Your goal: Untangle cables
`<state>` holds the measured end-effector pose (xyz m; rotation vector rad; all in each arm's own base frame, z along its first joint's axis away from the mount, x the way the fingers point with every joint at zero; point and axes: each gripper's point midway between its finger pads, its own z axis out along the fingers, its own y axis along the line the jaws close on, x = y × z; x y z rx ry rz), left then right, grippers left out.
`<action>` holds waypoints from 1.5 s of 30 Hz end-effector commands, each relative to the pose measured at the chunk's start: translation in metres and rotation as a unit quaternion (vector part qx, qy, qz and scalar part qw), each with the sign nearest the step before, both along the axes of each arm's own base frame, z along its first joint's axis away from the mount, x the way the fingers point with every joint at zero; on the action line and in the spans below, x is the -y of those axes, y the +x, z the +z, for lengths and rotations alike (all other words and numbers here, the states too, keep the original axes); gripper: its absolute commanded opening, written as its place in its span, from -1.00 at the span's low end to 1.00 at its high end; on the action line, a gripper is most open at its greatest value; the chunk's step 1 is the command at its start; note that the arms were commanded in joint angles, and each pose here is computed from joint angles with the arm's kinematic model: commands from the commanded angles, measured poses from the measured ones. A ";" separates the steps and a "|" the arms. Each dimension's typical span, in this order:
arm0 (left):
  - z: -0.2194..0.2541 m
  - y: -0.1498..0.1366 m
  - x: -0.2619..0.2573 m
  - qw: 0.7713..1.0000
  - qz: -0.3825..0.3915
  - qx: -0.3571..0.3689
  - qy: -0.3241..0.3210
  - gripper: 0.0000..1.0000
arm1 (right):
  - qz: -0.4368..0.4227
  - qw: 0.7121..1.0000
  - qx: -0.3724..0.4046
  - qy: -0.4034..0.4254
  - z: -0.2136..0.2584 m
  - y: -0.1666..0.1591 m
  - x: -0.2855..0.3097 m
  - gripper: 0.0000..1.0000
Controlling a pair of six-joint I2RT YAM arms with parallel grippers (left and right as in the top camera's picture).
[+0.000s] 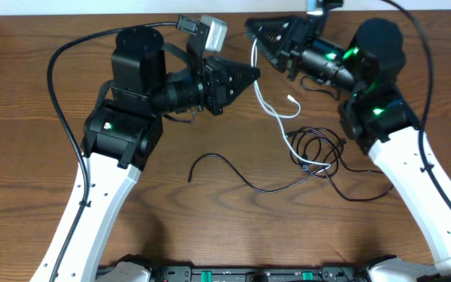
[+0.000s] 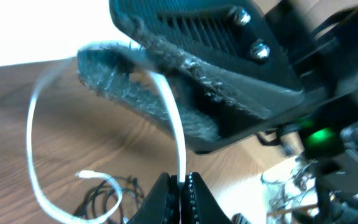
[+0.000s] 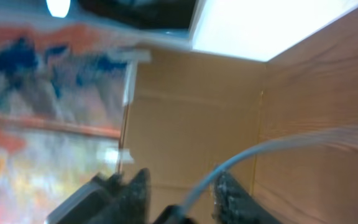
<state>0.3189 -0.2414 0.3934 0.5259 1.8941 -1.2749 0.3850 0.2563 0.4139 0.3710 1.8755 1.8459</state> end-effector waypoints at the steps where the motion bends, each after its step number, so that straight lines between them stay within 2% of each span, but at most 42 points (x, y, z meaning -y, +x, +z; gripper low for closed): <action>1: 0.032 -0.001 -0.006 0.998 0.021 -0.021 -0.059 -0.85 | -0.043 0.998 -0.007 -0.048 -0.021 0.020 0.040 0.21; 4: 0.065 -0.005 -0.013 0.994 0.029 0.003 -0.104 -0.85 | -0.080 0.991 -0.049 -0.091 -0.052 0.032 0.077 0.66; 8: 0.114 -0.020 -0.021 0.985 0.025 0.048 -0.166 -0.85 | -0.108 0.976 -0.074 -0.176 -0.095 0.034 0.127 0.74; 10: 0.123 -0.021 -0.023 0.982 0.028 0.054 -0.180 -0.85 | -0.111 0.968 -0.087 -0.205 -0.111 0.030 0.141 0.79; 15: 0.131 -0.003 -0.035 0.969 0.088 0.003 -0.229 -0.85 | -0.080 0.935 -0.082 -0.336 -0.157 0.008 0.162 0.90; 17: 0.133 0.006 -0.042 0.962 0.121 -0.005 -0.245 -0.85 | -0.028 0.917 -0.062 -0.392 -0.176 -0.010 0.157 0.99; 21: 0.129 0.017 -0.050 0.950 0.158 -0.042 -0.266 -0.86 | 0.079 0.892 0.017 -0.444 -0.194 -0.037 0.132 0.99; 25: 0.126 0.023 -0.054 0.941 0.175 -0.070 -0.281 -0.85 | 0.179 0.877 0.127 -0.426 -0.189 -0.061 0.092 0.99; 30: 0.101 0.036 -0.060 0.929 0.222 -0.124 -0.269 -0.85 | 0.201 0.863 0.170 -0.431 -0.185 -0.065 0.066 0.99; 33: 0.079 0.046 -0.071 0.915 0.272 -0.154 -0.253 -0.85 | 0.192 0.854 0.157 -0.456 -0.192 -0.063 0.069 0.99; 37: 0.065 0.056 -0.082 0.907 0.319 -0.149 -0.230 -0.85 | 0.155 0.848 0.075 -0.501 -0.211 -0.060 0.090 0.99; 43: 0.064 0.066 -0.102 0.893 0.361 -0.136 -0.234 -0.85 | 0.152 0.857 0.025 -0.492 -0.229 -0.068 0.091 0.99; 45: 0.064 0.074 -0.115 0.880 0.391 -0.126 -0.239 -0.85 | 0.145 0.862 0.006 -0.486 -0.235 -0.069 0.091 0.99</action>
